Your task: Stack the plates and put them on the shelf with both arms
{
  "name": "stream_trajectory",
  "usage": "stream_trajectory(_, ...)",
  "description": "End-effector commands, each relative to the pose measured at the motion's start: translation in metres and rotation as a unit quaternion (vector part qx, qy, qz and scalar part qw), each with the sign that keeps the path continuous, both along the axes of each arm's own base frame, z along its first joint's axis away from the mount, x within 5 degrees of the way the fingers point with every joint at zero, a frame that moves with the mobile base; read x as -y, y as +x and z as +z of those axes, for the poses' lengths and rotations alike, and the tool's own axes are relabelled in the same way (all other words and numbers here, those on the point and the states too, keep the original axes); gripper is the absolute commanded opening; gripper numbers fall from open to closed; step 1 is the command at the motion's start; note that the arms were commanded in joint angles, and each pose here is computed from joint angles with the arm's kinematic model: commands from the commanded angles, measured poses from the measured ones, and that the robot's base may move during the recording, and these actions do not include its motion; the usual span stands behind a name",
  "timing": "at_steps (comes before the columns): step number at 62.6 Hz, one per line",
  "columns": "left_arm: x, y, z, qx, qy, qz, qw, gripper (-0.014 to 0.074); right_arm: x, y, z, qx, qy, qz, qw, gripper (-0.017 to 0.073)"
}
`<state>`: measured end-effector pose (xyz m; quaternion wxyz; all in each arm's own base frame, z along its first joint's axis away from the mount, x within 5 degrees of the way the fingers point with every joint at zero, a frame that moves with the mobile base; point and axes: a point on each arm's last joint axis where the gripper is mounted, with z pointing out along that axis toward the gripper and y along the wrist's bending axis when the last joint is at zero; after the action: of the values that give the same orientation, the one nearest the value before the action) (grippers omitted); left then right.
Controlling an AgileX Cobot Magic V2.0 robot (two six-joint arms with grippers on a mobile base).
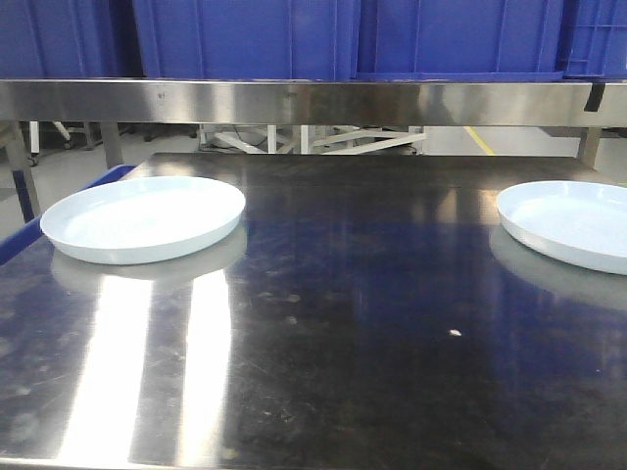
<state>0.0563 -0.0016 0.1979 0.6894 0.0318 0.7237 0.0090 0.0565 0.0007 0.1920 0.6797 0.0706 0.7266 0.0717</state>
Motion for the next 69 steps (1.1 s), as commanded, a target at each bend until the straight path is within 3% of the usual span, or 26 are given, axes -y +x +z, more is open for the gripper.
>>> stream_trajectory(1,0.0002,-0.0005,0.0022,0.043,-0.001,-0.001,0.999,0.0088,0.0008,-0.0022,0.0152,0.066,-0.004,-0.005,0.998,0.0056)
stream_trajectory(47,0.0002,-0.0005,0.0022,0.043,-0.001,-0.001,0.999,0.0088,0.0008,-0.0022,0.0152,0.066,-0.004,-0.005,0.998,0.0056)
stream_trajectory(57,-0.0004,-0.0004,0.0013,0.039,0.055,0.001,0.998,0.0088,0.0008,-0.0022,0.0152,0.066,-0.004,-0.005,0.998,0.0056)
stream_trajectory(69,-0.0003,-0.0003,0.0019,0.043,0.058,0.001,0.997,0.0088,0.0008,-0.0022,0.0152,0.066,-0.004,-0.005,0.998,0.0056)
